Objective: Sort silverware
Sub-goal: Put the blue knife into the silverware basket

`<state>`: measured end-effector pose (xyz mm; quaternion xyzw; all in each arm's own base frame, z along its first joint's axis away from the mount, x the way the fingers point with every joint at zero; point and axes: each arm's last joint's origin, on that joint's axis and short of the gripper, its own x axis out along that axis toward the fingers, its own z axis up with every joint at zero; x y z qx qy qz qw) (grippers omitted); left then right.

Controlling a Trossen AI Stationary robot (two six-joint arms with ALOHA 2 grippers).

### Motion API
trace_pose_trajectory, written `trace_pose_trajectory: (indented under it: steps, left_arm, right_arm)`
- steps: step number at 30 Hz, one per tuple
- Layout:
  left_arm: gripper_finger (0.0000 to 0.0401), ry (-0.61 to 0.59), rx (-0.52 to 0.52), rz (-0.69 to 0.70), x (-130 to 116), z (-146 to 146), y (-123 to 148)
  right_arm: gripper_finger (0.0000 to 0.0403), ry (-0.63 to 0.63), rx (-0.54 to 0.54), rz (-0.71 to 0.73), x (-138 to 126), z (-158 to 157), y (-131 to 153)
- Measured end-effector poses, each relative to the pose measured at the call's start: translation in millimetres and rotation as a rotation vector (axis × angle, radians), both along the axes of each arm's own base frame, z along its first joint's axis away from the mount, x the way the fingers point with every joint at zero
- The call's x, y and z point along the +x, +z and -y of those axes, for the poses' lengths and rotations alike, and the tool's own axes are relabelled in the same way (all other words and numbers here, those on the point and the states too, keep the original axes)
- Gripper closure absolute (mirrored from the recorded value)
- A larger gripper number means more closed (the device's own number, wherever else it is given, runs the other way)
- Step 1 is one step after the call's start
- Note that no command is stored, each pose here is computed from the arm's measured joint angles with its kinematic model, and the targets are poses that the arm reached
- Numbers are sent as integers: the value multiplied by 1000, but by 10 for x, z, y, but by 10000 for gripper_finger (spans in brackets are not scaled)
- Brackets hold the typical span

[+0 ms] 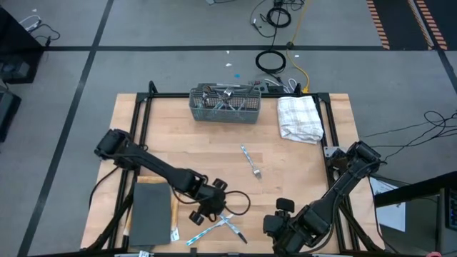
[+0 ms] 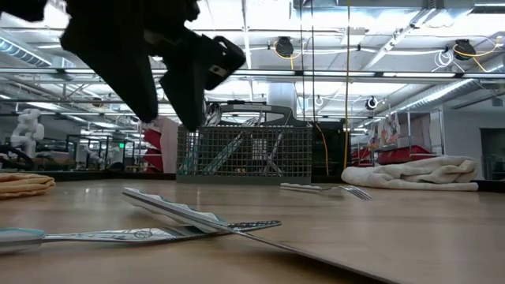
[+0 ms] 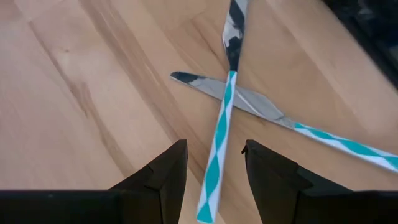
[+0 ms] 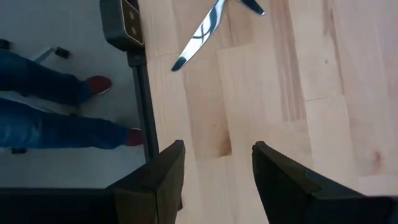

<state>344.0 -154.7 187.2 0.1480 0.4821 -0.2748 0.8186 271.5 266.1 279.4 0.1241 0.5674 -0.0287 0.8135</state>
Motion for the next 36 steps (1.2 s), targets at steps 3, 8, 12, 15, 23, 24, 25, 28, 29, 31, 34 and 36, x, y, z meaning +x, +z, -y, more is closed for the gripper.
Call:
trace_pose_trajectory:
  steps: [3, 8, 12, 15, 23, 24, 25, 28, 29, 31, 34, 36]
  left_arm:
    - [234, -31, 23, -12, 51, 23, -107]
    - [234, -39, 45, -56, 92, 39, -292]
    - [234, -40, 54, -78, 110, 50, -402]
    - [234, -39, 55, -80, 124, 55, -442]
    - [234, -105, 72, -45, 159, 71, -489]
    - [234, -110, 68, -56, 161, 74, -525]
    - [234, -116, 62, -63, 166, 80, -548]
    - [234, -137, 48, -74, 176, 115, -631]
    - [234, -146, 54, -69, 179, 120, -646]
    - [236, -157, 57, -61, 186, 123, -662]
    - [262, -161, 78, -53, 189, 122, -677]
    - [303, -159, 93, -54, 198, 124, -731]
  right_arm:
    - [227, -5, 1, 1, 2, 1, 0]
    - [227, -21, -8, 14, -13, -13, 1]
    - [227, -31, -20, 33, -45, -45, 3]
    - [227, -38, -17, 33, -66, -65, 3]
    - [227, -58, -21, 50, -110, -104, 6]
    - [227, -56, -20, 50, -119, -113, 6]
    - [227, -55, -19, 50, -124, -118, 6]
    - [227, -66, -18, 43, -145, -127, 5]
    - [227, -70, -20, 40, -149, -124, 4]
    - [227, -72, -20, 37, -164, -135, 3]
    - [227, -83, -19, 33, -175, -137, 1]
    - [227, -88, -20, 30, -176, -134, 0]
